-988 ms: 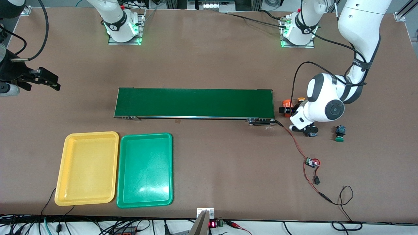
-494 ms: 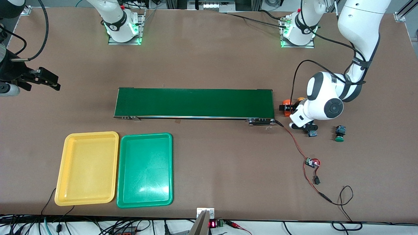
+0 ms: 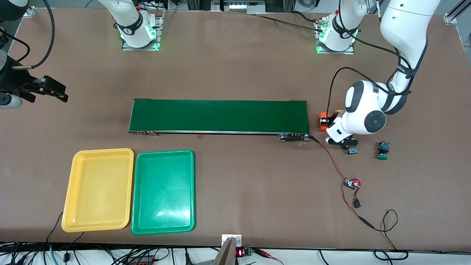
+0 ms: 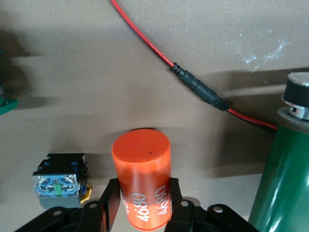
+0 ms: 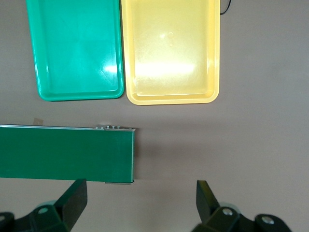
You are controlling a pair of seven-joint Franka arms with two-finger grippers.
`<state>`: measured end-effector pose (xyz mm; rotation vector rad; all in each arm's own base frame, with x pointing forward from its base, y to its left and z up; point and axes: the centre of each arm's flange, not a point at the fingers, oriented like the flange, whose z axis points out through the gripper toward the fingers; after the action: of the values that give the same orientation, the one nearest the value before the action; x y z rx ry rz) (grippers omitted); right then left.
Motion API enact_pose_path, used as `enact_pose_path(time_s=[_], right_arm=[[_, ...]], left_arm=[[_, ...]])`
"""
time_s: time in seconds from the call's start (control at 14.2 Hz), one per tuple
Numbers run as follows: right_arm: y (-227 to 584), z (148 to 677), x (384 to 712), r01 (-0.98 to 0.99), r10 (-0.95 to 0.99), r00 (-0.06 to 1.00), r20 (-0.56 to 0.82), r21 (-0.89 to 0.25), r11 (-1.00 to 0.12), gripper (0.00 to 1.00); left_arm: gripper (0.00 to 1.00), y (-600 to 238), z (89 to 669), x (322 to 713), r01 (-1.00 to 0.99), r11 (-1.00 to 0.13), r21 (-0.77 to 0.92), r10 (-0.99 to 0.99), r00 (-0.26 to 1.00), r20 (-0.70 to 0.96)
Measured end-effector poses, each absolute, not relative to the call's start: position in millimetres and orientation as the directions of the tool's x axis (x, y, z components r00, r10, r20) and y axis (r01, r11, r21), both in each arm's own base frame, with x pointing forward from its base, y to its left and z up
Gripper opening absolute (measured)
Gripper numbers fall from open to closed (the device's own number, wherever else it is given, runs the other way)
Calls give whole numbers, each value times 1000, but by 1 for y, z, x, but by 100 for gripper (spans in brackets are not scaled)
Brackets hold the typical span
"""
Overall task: Sort buttons by color to trays
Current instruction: 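Lower the left gripper and grasp the orange cylinder, then carry the orange cylinder onto the conveyor belt and open the left gripper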
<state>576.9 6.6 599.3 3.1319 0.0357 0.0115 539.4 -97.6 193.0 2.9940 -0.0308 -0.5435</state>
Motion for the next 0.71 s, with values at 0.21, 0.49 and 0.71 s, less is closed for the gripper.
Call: enact_pose_path(time_s=[0.21,0.49,0.71], right_arm=[[7,599,577,23,23,1000,7,10,-1000,100],[7,599,577,23,23,1000,7,10,-1000,100],[7,599,577,23,23,1000,6,10,-1000,100]], left_arm=[[45,-97,191,538,-2,-995,100,-36,937,-346],[45,-95,197,541,-3,-995,102,-36,944,-328],[45,-95,237,548,-50,-992,115,-80,960,-269]])
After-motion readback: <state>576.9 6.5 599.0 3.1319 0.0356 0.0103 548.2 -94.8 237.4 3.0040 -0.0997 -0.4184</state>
